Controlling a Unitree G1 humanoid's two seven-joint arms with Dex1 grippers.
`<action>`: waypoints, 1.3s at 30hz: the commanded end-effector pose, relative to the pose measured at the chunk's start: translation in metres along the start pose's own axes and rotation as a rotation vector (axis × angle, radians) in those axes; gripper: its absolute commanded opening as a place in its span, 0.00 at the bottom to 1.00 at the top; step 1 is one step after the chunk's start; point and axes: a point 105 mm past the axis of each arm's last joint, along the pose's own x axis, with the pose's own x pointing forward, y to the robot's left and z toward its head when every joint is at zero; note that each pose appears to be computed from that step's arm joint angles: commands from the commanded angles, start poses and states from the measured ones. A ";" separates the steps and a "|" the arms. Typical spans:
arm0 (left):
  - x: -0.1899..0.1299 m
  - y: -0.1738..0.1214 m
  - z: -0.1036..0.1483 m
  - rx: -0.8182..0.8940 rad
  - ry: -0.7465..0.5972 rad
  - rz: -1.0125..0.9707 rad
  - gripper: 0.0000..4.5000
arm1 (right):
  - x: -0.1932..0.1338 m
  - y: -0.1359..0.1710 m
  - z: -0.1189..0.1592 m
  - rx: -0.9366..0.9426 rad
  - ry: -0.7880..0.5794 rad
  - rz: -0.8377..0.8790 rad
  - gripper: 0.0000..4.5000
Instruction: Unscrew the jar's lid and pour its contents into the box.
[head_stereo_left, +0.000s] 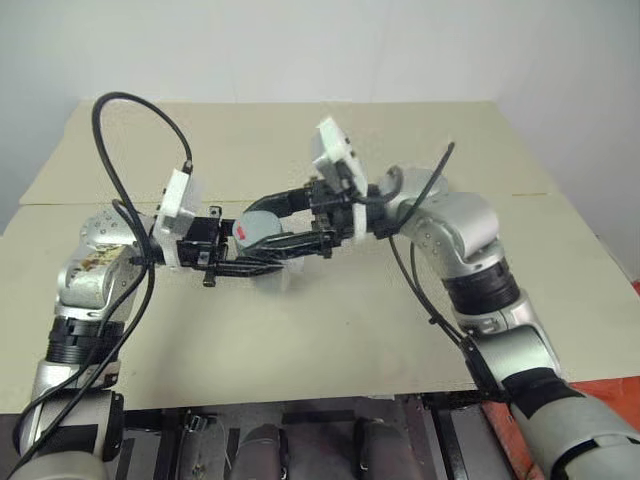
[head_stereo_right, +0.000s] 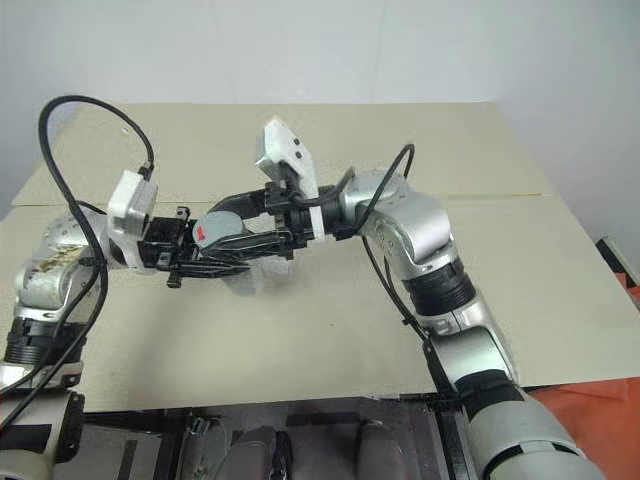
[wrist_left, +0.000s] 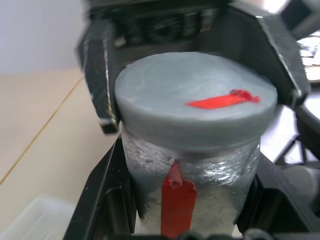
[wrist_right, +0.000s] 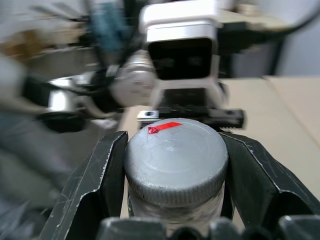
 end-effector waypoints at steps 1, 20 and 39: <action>-0.006 -0.010 0.017 0.069 -0.022 -0.078 0.45 | -0.006 0.010 0.008 -0.108 -0.018 0.207 0.62; -0.012 -0.002 0.010 0.061 -0.032 0.049 0.45 | -0.019 -0.019 0.009 -0.223 -0.091 0.136 0.98; -0.025 0.035 -0.019 -0.020 -0.023 0.375 0.45 | -0.019 -0.009 0.015 -0.210 -0.047 -0.469 0.98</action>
